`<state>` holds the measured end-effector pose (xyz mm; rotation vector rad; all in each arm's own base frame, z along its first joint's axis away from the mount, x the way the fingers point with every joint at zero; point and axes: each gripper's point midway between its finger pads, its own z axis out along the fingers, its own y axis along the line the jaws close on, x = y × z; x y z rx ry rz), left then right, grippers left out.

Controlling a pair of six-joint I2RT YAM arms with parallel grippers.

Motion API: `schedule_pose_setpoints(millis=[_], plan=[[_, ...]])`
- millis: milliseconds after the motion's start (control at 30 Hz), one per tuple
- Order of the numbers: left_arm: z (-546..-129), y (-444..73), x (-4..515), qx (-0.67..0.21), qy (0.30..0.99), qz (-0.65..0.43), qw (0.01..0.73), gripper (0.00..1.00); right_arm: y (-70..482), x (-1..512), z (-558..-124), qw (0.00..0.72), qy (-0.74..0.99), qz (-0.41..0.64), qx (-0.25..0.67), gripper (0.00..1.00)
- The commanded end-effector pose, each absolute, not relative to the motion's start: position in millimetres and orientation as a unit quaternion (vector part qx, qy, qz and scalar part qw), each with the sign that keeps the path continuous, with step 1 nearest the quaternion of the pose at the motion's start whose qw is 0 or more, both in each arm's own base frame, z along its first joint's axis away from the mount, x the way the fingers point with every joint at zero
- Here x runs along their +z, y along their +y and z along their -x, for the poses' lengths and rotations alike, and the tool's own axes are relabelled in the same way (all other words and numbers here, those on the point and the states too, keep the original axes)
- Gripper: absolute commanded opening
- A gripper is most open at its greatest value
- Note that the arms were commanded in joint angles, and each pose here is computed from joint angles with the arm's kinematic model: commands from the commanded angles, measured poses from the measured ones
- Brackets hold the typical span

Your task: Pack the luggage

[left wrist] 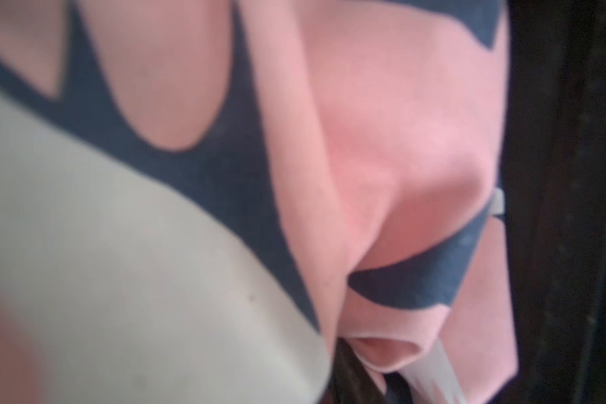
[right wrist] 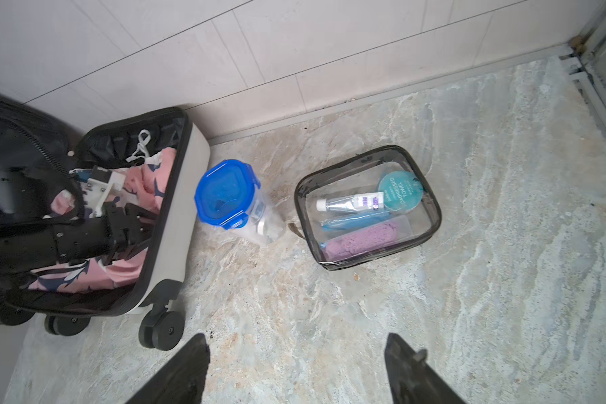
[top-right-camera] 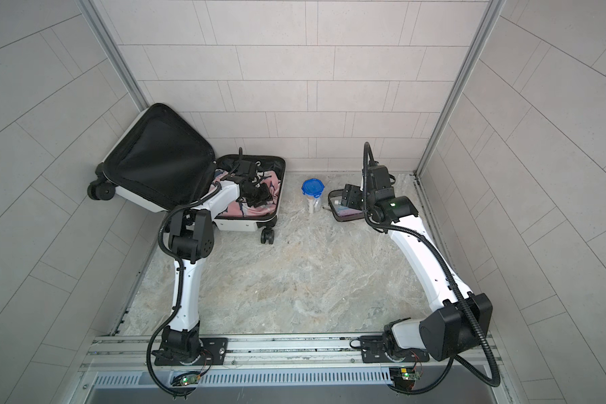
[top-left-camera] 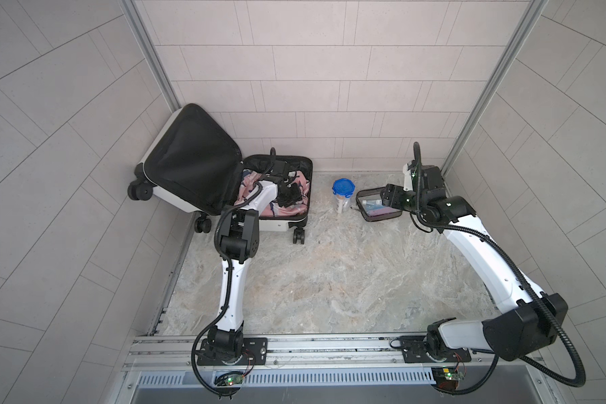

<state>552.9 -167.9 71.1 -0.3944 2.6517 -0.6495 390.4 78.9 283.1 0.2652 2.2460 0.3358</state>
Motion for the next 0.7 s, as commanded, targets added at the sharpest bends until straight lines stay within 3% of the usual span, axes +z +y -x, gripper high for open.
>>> schedule_pose_setpoints(millis=[0, 133, 400, 667], plan=[[-556, -161, 126, -0.242, 0.932, 0.112, 0.245, 0.53, 62, 276, -391, 0.405, 0.894, -0.135, 0.136, 0.81], [-555, -162, 169, -0.253, 0.921, 0.093, 0.283, 0.59, 42, 263, -398, 0.393, 0.894, -0.17, 0.135, 0.81], [-535, -148, 246, -0.242, 0.902, 0.076, 0.348, 0.6, -6, 214, -412, 0.338, 0.891, -0.265, 0.147, 0.8], [-464, -137, 316, -0.263, 0.866, 0.053, 0.422, 0.6, -21, 164, -439, 0.29, 0.893, -0.304, 0.164, 0.74]])
